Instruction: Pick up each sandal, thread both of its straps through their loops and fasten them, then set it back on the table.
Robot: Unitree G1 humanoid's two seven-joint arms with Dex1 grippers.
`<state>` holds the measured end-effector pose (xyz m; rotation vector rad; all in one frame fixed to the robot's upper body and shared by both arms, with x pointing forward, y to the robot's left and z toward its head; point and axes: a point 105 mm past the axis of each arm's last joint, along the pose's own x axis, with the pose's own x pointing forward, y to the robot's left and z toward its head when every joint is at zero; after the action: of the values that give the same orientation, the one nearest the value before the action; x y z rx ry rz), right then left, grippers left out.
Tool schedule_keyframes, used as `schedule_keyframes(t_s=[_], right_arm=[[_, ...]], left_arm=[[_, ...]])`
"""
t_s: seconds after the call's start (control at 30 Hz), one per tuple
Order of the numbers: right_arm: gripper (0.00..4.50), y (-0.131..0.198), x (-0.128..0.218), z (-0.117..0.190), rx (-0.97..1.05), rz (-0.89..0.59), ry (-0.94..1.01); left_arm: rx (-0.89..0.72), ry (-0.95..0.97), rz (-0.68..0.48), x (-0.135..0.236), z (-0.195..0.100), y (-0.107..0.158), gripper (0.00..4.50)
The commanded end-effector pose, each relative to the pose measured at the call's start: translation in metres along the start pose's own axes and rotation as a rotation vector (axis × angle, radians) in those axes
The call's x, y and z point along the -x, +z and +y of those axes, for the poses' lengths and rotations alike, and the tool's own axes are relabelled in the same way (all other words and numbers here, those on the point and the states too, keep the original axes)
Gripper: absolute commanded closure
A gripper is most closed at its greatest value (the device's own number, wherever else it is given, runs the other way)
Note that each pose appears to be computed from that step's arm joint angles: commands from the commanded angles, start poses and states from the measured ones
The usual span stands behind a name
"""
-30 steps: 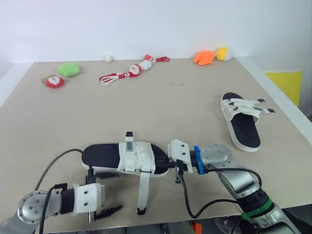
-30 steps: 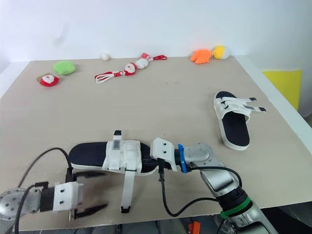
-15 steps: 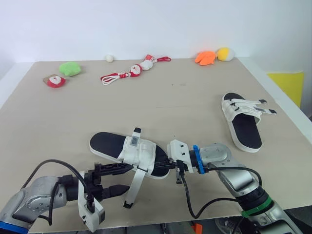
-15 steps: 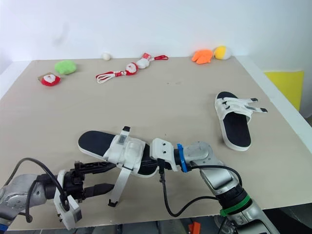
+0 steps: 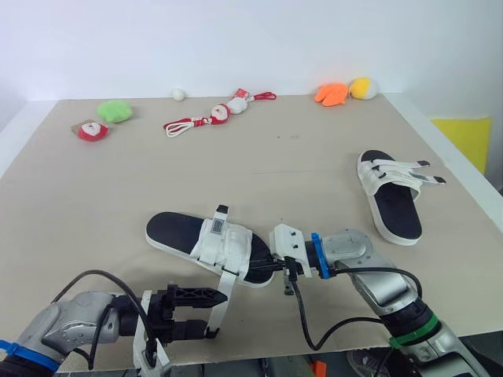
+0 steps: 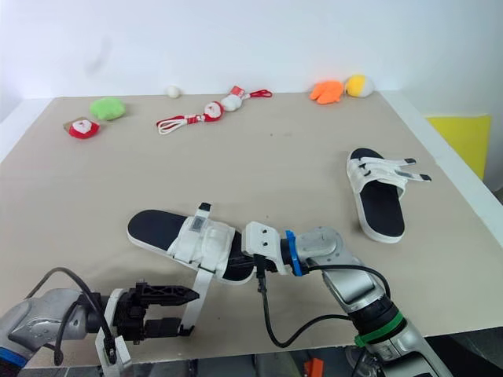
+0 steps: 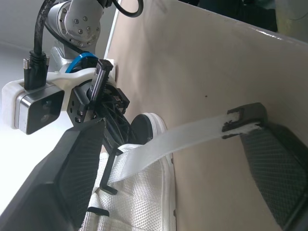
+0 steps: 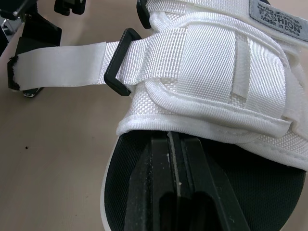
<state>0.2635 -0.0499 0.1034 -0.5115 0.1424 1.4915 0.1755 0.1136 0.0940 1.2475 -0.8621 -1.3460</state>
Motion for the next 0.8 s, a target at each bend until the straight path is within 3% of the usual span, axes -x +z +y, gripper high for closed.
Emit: schedule_keyframes(t_s=[0.03,0.23,0.4,0.57,0.8], right_arm=[[4.50,-0.016,-0.002,0.005,-0.042,0.053,0.015],[4.50,-0.016,-0.002,0.005,-0.042,0.054,0.012],[4.50,-0.018,-0.002,0.004,-0.039,0.058,0.009],[4.50,-0.018,-0.003,0.002,-0.035,0.055,0.003],[4.50,-0.018,-0.006,-0.001,-0.022,0.053,-0.014]], left_arm=[[-0.010,-0.009,-0.030,-0.002,-0.001,0.002,1.69],[0.015,0.027,-0.110,-0.010,0.009,0.015,4.47],[0.078,0.080,-0.181,-0.011,0.042,0.030,4.49],[0.240,0.134,-0.148,-0.010,0.072,0.020,4.49],[0.660,0.205,-0.066,-0.013,0.094,-0.008,4.49]])
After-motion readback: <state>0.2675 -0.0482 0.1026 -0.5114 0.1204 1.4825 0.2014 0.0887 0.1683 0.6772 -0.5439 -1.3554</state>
